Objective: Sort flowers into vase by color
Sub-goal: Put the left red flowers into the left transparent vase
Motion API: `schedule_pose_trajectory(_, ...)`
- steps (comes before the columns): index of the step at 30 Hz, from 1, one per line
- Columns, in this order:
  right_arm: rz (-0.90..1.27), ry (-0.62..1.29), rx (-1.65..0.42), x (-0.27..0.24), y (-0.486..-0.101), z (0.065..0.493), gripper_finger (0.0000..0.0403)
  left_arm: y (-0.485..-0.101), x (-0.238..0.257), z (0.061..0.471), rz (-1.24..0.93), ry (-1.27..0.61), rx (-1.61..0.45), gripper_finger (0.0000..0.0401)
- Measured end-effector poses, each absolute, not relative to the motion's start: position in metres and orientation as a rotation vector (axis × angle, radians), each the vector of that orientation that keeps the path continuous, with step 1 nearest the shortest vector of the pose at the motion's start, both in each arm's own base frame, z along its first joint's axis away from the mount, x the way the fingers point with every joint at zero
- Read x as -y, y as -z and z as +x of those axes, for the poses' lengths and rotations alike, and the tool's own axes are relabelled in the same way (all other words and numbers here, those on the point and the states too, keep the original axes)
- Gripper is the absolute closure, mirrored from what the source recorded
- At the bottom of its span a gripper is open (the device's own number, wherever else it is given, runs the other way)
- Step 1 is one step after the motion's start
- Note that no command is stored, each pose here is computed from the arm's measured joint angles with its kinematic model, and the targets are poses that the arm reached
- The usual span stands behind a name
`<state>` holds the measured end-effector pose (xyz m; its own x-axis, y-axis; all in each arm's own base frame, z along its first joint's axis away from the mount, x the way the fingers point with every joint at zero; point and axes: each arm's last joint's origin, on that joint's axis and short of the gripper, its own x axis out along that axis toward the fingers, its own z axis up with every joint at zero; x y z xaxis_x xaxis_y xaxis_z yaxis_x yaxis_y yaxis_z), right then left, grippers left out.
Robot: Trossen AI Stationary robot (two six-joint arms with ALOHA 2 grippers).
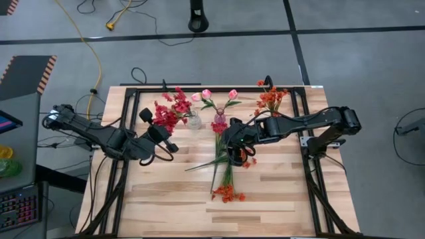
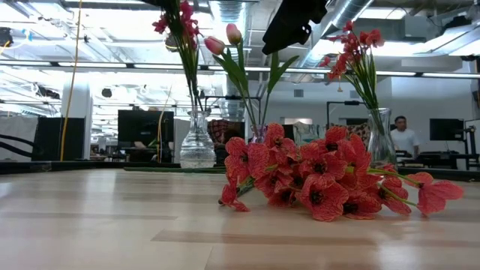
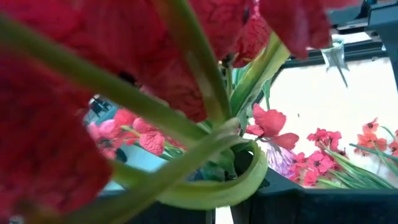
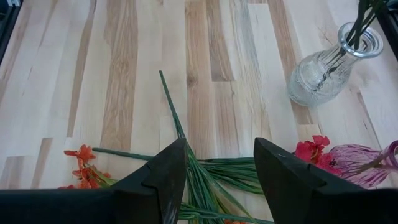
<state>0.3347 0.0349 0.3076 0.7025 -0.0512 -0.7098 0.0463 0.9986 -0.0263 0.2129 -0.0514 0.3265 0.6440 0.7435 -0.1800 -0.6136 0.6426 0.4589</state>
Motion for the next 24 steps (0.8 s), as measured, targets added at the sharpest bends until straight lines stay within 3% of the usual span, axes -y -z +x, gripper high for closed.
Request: schedule_pose_trajectory(24,-0.006,0.054,-0.788,-0.035,-0.308,0.335,0.0191,-0.311,0.003,0.218,0.117,-0.768,-0.507,0.0395)
